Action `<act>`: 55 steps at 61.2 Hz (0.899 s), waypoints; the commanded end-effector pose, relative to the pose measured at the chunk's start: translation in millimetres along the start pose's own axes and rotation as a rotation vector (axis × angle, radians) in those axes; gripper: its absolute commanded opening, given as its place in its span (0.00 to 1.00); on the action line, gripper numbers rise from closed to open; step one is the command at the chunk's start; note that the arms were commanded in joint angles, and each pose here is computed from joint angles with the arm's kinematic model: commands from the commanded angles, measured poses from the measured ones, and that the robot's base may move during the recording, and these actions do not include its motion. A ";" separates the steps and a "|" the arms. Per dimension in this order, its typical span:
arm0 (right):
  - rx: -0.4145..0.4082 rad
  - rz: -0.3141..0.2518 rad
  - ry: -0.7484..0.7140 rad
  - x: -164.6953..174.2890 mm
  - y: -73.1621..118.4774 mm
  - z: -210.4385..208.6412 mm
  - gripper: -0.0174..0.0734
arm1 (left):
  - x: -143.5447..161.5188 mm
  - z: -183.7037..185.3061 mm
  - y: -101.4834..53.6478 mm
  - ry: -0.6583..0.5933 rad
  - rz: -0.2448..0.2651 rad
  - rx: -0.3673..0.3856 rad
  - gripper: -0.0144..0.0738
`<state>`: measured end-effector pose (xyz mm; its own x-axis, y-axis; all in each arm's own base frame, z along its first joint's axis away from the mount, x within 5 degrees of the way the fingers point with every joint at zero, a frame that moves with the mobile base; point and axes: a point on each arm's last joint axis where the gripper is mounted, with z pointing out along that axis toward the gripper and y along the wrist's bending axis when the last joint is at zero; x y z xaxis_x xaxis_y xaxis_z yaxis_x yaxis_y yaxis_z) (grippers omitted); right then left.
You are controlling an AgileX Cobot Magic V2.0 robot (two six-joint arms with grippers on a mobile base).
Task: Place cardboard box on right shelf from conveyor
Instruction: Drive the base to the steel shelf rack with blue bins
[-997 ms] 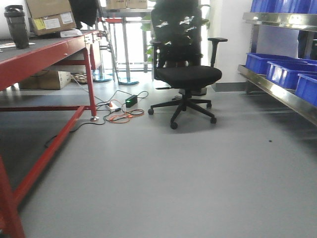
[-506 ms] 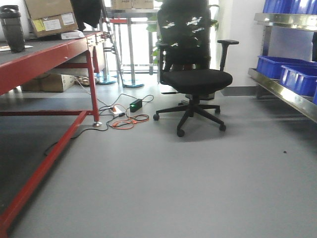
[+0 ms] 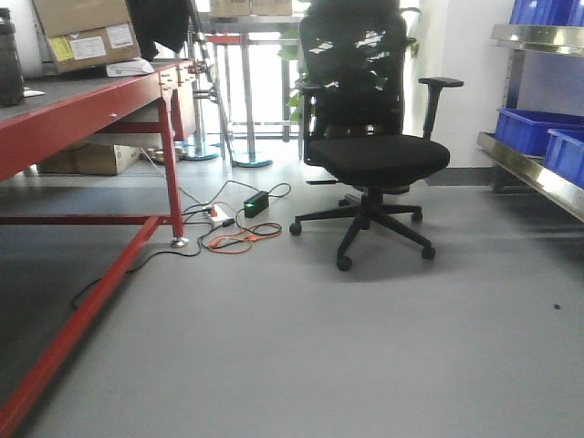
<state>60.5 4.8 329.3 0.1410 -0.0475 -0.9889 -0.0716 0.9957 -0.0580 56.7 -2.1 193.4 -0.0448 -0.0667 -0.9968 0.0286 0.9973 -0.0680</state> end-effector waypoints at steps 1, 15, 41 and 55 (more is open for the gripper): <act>0.015 -0.016 -0.125 -18.8 -1.5 -0.8 0.25 | -8.7 -1.0 0.1 -0.091 -0.007 -0.002 0.03; 0.015 -0.016 -0.125 -18.8 -1.5 -0.8 0.25 | -8.7 -1.0 0.1 -0.091 -0.007 -0.002 0.03; 0.015 -0.016 -0.125 -18.8 -1.5 -0.8 0.25 | -8.7 -1.0 0.1 -0.091 -0.007 -0.002 0.03; 0.015 -0.016 -0.124 -18.7 -1.5 -0.8 0.25 | -8.7 -1.0 0.1 -0.091 -0.007 -0.002 0.03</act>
<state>60.5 4.8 329.3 0.1410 -0.0475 -0.9889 -0.0716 0.9957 -0.0580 56.7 -2.1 193.4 -0.0448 -0.0667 -0.9968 0.0286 0.9973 -0.0680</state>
